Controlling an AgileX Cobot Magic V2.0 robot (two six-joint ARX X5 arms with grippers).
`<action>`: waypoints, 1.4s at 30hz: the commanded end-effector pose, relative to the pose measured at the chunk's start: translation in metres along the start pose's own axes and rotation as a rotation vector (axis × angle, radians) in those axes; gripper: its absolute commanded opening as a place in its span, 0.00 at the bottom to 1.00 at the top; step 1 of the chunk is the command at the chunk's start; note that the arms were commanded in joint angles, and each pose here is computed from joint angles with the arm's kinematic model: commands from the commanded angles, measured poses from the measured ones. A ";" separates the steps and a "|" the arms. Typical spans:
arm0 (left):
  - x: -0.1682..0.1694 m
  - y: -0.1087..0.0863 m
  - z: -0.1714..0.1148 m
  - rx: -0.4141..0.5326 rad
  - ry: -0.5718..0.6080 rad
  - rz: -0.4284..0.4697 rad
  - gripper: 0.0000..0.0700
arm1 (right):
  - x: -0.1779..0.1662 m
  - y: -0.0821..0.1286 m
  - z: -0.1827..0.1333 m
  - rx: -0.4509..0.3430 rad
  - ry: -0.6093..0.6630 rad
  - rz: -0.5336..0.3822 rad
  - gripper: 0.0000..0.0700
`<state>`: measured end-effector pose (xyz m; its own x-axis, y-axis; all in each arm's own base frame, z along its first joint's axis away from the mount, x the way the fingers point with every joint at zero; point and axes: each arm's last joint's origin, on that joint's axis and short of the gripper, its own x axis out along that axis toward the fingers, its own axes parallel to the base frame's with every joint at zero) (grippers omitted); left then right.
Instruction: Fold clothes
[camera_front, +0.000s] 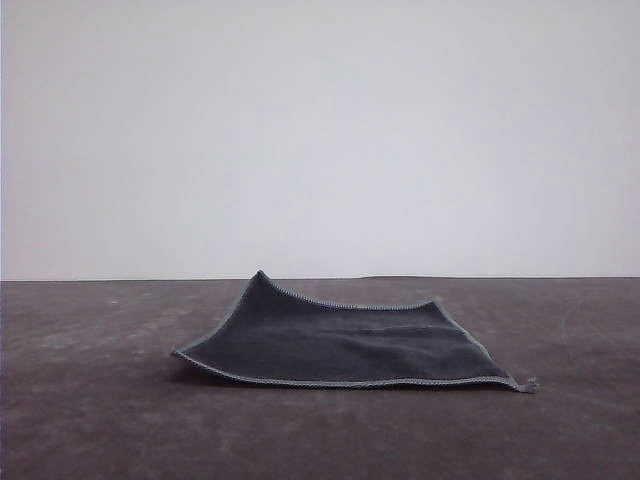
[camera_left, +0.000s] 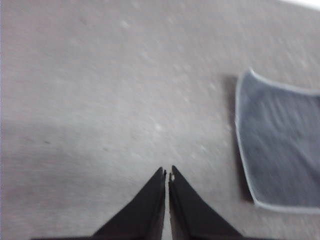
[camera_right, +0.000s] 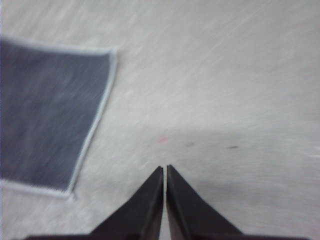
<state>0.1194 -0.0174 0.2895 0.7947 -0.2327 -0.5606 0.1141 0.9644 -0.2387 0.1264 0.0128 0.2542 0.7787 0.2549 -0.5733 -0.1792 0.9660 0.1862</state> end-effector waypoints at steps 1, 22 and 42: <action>-0.002 -0.008 0.007 0.059 -0.026 -0.049 0.00 | 0.001 0.004 0.006 -0.042 -0.020 0.026 0.01; 0.008 -0.029 0.008 0.230 0.003 -0.183 0.57 | 0.010 0.019 0.010 -0.156 -0.027 0.125 0.69; 0.023 -0.034 0.018 0.008 0.115 -0.188 0.75 | 0.020 0.021 0.014 0.110 0.074 0.188 0.69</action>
<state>0.1415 -0.0514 0.2936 0.6859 -0.4059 -0.6040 0.2694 0.9127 -0.3074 0.1440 0.0363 0.2539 0.6926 0.4272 -0.5813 -0.2835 0.9021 0.3252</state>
